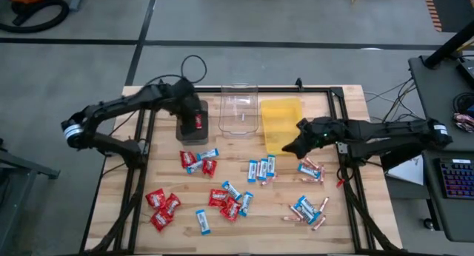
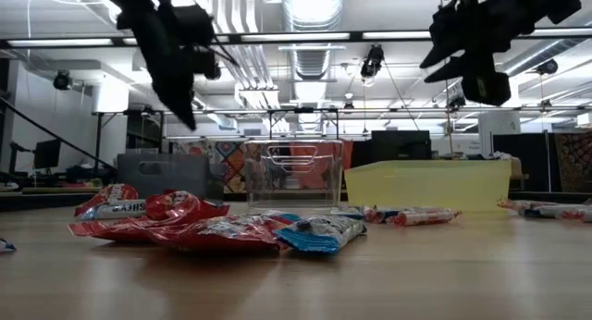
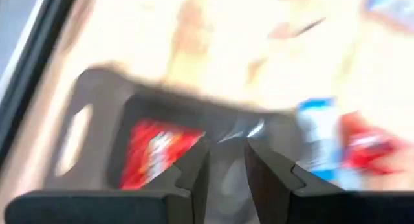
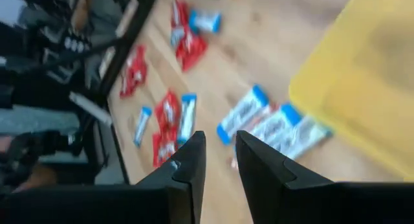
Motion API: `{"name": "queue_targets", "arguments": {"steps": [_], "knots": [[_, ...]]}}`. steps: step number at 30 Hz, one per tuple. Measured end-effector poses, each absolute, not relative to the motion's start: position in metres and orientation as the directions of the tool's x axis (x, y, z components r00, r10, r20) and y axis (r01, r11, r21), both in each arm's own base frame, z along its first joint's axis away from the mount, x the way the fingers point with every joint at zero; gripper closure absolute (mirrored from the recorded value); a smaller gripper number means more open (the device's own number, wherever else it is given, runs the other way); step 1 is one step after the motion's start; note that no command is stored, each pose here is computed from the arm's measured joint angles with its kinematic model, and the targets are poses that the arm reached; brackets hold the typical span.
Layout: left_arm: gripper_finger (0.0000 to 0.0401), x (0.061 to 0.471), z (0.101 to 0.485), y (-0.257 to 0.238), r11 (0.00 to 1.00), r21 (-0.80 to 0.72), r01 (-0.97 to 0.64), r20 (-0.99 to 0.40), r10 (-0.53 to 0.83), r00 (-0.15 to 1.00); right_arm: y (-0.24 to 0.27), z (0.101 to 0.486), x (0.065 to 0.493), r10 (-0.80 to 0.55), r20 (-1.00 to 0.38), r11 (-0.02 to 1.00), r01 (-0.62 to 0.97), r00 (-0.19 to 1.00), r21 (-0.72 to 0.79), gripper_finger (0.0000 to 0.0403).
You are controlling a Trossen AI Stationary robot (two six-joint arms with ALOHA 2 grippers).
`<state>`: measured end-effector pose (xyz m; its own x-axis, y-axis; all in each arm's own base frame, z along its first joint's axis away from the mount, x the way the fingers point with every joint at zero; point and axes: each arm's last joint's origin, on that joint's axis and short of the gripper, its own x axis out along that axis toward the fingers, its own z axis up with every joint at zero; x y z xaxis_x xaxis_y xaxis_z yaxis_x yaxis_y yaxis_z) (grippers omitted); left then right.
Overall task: Sort candy
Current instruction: Put the white-red candy into the yellow bin
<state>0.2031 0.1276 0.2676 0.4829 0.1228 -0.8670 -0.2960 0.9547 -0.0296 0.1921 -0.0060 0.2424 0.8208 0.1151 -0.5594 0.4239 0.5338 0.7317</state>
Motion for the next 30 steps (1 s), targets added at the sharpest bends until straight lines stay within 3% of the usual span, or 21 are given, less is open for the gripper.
{"name": "queue_targets", "arguments": {"steps": [8, 15, 18, 21, 24, 30], "knots": [[0.0324, 0.191, 0.314, 0.086, 0.989, -0.055, -0.139, -0.643, 0.071, 0.763, 0.017, 0.214, 0.201, 0.331, -0.695, 0.540, 0.476, 0.638, 0.694, 0.0335], [0.0324, 0.199, 0.338, 0.043, 0.999, 0.004, 0.053, -0.397, -0.047, 0.916, 0.032, 0.200, 0.200, 0.356, -0.840, 0.587, 0.602, 0.409, 0.541, 0.0336], [0.0324, 0.204, 0.333, 0.027, 0.992, 0.022, 0.127, -0.318, -0.114, 0.941, 0.036, 0.202, 0.201, 0.291, -0.914, 0.676, 0.614, 0.284, 0.407, 0.0336], [0.0324, 0.208, 0.322, 0.016, 0.984, 0.021, 0.176, -0.271, -0.164, 0.949, 0.042, 0.202, 0.202, 0.195, -0.967, 0.800, 0.544, 0.165, 0.254, 0.0336], [0.0324, 0.208, 0.310, 0.010, 0.981, -0.002, 0.195, -0.244, -0.189, 0.951, 0.049, 0.198, 0.202, 0.172, -0.982, 0.909, 0.372, 0.072, 0.187, 0.0335], [0.0324, 0.204, 0.293, 0.009, 0.982, -0.055, 0.183, -0.253, -0.191, 0.948, 0.061, 0.185, 0.209, 0.153, -0.988, 0.973, 0.175, 0.007, 0.152, 0.0317]]}}
